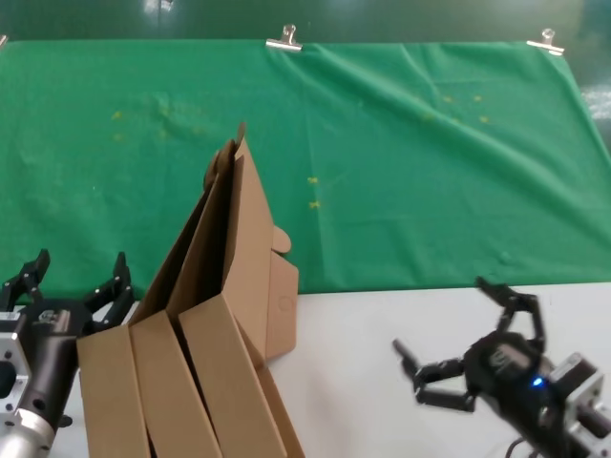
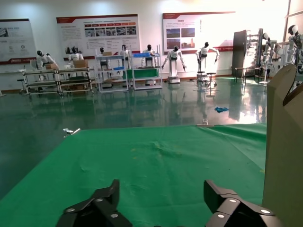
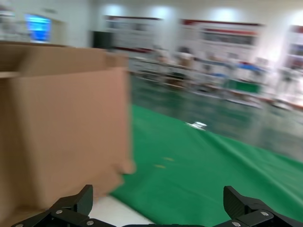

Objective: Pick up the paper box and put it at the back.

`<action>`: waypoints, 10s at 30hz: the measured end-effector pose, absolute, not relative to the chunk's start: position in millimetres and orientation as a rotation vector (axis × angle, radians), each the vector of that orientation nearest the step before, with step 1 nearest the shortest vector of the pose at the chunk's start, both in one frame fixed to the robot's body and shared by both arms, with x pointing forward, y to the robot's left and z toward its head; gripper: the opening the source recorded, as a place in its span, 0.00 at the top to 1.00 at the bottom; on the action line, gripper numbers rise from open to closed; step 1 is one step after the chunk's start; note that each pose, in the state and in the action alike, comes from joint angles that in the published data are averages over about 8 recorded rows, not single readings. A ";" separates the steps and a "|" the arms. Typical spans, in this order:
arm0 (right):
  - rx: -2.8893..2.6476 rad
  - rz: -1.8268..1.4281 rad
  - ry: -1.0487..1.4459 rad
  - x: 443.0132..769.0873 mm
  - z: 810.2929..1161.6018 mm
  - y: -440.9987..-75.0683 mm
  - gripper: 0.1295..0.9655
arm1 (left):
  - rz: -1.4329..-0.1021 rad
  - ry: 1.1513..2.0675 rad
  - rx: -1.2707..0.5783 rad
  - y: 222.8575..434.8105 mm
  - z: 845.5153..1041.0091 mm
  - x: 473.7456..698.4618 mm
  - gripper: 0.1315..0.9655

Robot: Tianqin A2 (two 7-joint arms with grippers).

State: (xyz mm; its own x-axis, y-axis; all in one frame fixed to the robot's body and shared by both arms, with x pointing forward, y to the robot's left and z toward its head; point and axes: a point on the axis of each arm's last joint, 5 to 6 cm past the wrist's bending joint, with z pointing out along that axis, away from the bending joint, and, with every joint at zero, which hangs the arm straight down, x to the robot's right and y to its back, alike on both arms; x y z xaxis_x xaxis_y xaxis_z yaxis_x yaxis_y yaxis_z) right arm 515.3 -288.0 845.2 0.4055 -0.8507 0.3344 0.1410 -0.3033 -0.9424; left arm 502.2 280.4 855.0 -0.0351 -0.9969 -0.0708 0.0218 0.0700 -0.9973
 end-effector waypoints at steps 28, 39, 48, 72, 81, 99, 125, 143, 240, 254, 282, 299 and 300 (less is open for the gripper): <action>-1.818 -0.558 -0.215 548.5 840.3 -245.2 0.07 | -1.193 1.253 -1.125 280.4 855.0 502.2 0.88; -1.818 -0.508 -0.187 552.2 842.4 -251.3 0.26 | -1.193 1.253 -1.125 280.4 855.0 502.2 0.97; -1.810 -0.448 -0.144 551.6 846.2 -253.5 0.50 | -1.193 1.253 -1.125 280.4 855.0 502.2 0.98; -1.816 -0.384 -0.097 550.8 845.0 -256.9 0.91 | -1.193 1.253 -1.125 280.4 855.0 502.2 0.99; -1.818 -0.477 -0.054 544.6 845.2 -256.1 0.96 | -1.193 1.253 -1.125 280.4 855.0 502.2 0.99; -1.750 -1.149 0.228 556.3 882.9 -278.5 0.97 | -1.193 1.253 -1.125 280.4 855.0 502.2 0.99; -2.143 -1.754 -0.190 709.6 970.2 -391.6 0.97 | -1.193 1.253 -1.125 280.4 855.0 502.2 0.99; -2.696 -1.576 -0.492 744.5 1025.1 -397.3 0.97 | -1.193 1.253 -1.125 280.4 855.0 502.2 0.97; -1.629 -1.422 0.570 669.2 847.8 -302.6 0.10 | -1.193 1.253 -1.125 280.4 855.0 502.2 0.00; -1.458 -1.392 0.716 567.2 826.2 -272.6 0.01 | -1.193 1.253 -1.125 280.4 855.0 502.2 0.00; -1.449 -1.329 0.877 548.9 834.0 -280.8 0.00 | -1.193 1.253 -1.125 280.4 855.0 502.2 0.00; -1.410 -1.298 0.979 535.9 840.5 -283.2 0.00 | -1.193 1.253 -1.125 280.4 855.0 502.2 0.00; -1.407 -1.296 0.984 535.1 840.9 -283.2 0.00 | -1.193 1.253 -1.125 280.4 855.0 502.2 0.00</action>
State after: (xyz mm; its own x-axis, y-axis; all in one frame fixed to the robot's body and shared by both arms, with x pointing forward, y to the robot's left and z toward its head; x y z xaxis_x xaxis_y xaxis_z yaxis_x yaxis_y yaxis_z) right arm 535.1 -283.2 840.9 0.1140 -0.9671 0.2276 0.0404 -0.2244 -0.9737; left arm 502.2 280.4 855.0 -0.0351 -0.9969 -0.0707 0.0218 0.0700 -0.9973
